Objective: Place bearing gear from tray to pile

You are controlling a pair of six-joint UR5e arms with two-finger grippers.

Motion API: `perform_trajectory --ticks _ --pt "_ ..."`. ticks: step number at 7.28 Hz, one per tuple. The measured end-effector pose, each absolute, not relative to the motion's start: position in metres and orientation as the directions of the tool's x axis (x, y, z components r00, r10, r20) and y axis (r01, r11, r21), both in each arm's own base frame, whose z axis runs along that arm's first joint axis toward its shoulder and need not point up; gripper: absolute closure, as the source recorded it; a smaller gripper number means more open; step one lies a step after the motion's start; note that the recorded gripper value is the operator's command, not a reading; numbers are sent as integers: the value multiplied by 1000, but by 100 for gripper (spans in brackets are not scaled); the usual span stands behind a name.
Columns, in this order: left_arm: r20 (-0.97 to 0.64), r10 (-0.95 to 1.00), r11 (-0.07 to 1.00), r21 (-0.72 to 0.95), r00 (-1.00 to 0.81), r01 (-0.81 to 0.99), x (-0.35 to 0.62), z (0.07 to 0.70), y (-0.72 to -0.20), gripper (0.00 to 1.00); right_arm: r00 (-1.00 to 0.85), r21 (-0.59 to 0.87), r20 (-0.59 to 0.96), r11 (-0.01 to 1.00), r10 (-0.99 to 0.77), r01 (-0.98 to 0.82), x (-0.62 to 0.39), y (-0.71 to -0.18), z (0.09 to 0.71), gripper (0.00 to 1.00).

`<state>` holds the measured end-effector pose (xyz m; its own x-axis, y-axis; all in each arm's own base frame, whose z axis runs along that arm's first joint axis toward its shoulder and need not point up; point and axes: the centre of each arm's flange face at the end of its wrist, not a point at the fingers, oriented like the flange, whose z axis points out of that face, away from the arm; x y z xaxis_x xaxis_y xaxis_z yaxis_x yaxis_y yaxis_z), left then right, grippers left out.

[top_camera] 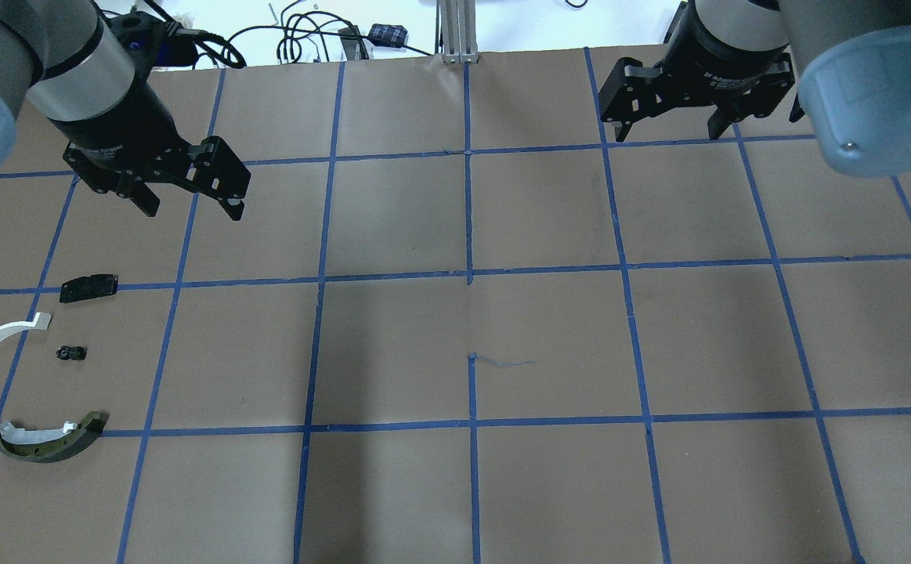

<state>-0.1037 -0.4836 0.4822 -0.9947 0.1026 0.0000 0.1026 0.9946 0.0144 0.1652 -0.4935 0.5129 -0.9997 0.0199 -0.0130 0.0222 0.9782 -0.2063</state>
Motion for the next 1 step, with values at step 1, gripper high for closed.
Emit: perform_trajectory --ticks 1 --pt "0 103 995 14 -995 103 -104 482 -484 0 -1000 -206 -13 978 20 22 165 -493 513 0"
